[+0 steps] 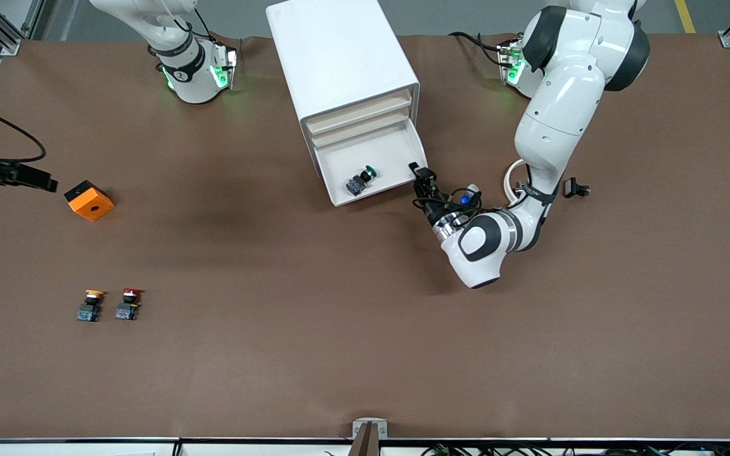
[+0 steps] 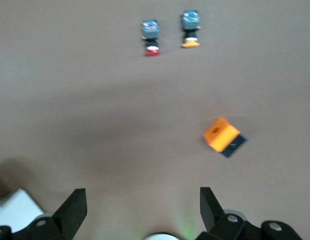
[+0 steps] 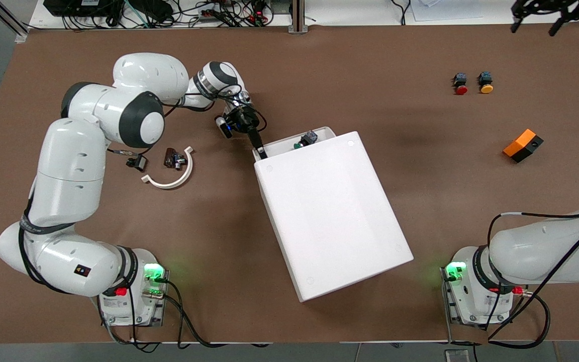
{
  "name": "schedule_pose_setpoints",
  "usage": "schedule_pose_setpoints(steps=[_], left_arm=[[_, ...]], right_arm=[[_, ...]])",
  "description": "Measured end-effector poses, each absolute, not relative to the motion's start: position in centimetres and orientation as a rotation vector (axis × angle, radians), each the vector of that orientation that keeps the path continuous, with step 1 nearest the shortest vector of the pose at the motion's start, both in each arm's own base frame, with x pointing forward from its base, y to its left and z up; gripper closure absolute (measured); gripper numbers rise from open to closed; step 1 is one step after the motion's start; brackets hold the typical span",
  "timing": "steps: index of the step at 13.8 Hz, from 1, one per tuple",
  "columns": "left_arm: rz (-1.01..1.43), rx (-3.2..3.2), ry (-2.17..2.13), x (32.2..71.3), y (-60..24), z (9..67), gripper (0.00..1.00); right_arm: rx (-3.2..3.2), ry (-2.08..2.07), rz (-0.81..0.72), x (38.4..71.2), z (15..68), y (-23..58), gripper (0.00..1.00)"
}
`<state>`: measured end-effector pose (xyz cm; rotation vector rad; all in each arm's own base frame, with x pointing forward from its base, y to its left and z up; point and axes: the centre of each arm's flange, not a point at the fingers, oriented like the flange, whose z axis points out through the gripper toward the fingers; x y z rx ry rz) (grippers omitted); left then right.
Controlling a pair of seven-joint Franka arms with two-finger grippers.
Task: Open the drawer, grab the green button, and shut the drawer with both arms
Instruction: 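Reach the right gripper into the open drawer and grasp the green button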
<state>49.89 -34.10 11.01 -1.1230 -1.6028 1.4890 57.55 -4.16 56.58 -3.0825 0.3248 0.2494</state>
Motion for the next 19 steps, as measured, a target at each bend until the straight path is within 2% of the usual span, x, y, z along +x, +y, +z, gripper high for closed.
schedule_pose_setpoints(steps=[3,4,6,9,12,13,19], left_arm=[[1.490,-1.122,-1.604,49.9,-34.1,11.0,0.92],[1.506,-1.127,-1.610,50.1,-34.1,11.0,0.86],[1.527,-1.136,-1.624,50.6,-34.1,11.2,0.65],[1.538,-1.144,-1.648,51.5,-33.8,11.6,0.34],[1.556,-1.181,-1.688,53.2,-32.6,12.3,0.04],[1.559,-1.205,-1.707,54.1,-31.9,12.6,0.00],[1.680,-1.743,-1.647,58.5,-28.6,17.4,0.00]], right_arm=[[-3.050,0.552,0.198,58.4,56.2,6.3,0.00],[-3.050,0.596,0.202,58.3,55.6,10.0,0.00],[-3.049,0.669,0.204,57.7,53.8,17.7,0.00],[-3.004,0.817,0.116,55.8,50.1,30.3,0.00],[-2.970,0.916,0.082,54.2,46.6,36.9,0.00],[-2.969,0.924,0.083,54.1,46.0,37.5,0.00],[-2.898,1.106,0.067,52.0,42.4,41.4,0.00]])
